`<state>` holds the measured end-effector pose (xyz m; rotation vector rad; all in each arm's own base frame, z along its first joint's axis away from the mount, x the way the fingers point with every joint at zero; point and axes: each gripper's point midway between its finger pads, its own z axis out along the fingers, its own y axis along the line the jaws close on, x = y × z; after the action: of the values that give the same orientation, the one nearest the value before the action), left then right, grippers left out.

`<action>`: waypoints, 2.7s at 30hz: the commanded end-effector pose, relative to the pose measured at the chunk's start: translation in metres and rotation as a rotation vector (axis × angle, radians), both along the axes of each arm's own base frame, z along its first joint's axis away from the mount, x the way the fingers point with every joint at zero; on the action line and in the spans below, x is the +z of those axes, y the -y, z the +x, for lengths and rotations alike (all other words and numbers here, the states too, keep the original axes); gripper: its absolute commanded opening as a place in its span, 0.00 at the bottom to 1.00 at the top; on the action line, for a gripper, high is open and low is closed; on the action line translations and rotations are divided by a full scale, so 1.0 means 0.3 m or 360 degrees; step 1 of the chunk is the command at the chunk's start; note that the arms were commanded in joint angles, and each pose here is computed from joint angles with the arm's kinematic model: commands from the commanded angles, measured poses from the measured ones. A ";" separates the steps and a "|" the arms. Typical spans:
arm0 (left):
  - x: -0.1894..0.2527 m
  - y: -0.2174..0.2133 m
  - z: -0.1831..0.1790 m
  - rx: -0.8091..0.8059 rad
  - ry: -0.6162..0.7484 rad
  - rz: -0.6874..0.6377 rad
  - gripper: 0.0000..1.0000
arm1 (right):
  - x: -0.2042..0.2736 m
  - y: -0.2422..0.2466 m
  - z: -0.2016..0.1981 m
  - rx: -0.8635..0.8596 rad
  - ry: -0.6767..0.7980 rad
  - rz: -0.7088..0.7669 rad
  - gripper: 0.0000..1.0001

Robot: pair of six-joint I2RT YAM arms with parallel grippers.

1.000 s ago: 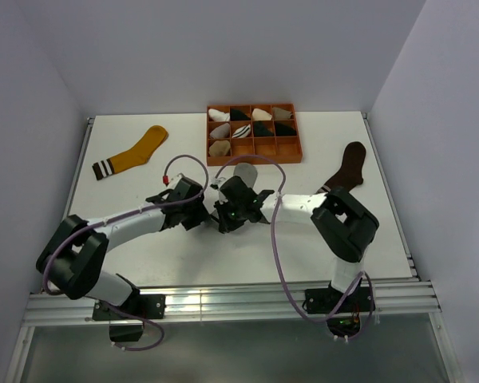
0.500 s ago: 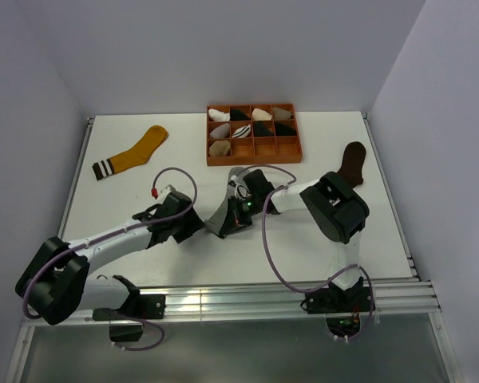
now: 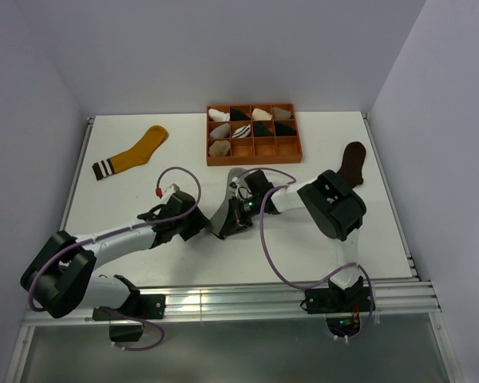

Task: Roll the socks
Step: Roll the sock at the center of the board.

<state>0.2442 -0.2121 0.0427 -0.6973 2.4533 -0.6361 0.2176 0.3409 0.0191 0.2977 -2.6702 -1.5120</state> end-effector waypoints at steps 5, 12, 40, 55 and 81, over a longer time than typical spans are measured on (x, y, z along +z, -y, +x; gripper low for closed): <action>-0.045 0.027 0.005 0.0012 -0.0077 0.0007 0.46 | -0.099 0.045 -0.023 -0.0066 -0.0063 -0.0163 0.01; -0.094 0.037 -0.024 -0.0027 -0.0151 0.0076 0.27 | -0.109 0.058 0.001 -0.0112 0.0033 -0.0211 0.04; -0.090 0.099 0.059 -0.0343 -0.0278 0.0439 0.00 | 0.164 0.039 0.042 -0.0252 0.1899 -0.0798 0.45; -0.091 0.108 0.054 -0.0395 -0.0290 0.0437 0.00 | 0.155 -0.009 0.034 -0.0204 0.2036 -0.0825 0.45; -0.069 0.144 0.098 -0.0438 -0.0239 0.0421 0.04 | -0.046 0.026 0.057 -0.0130 0.1890 -0.1073 0.01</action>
<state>0.2748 -0.2525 0.0270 -0.3687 2.7117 -0.3831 0.2369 0.3347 0.0210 1.4259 -3.8583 -0.2491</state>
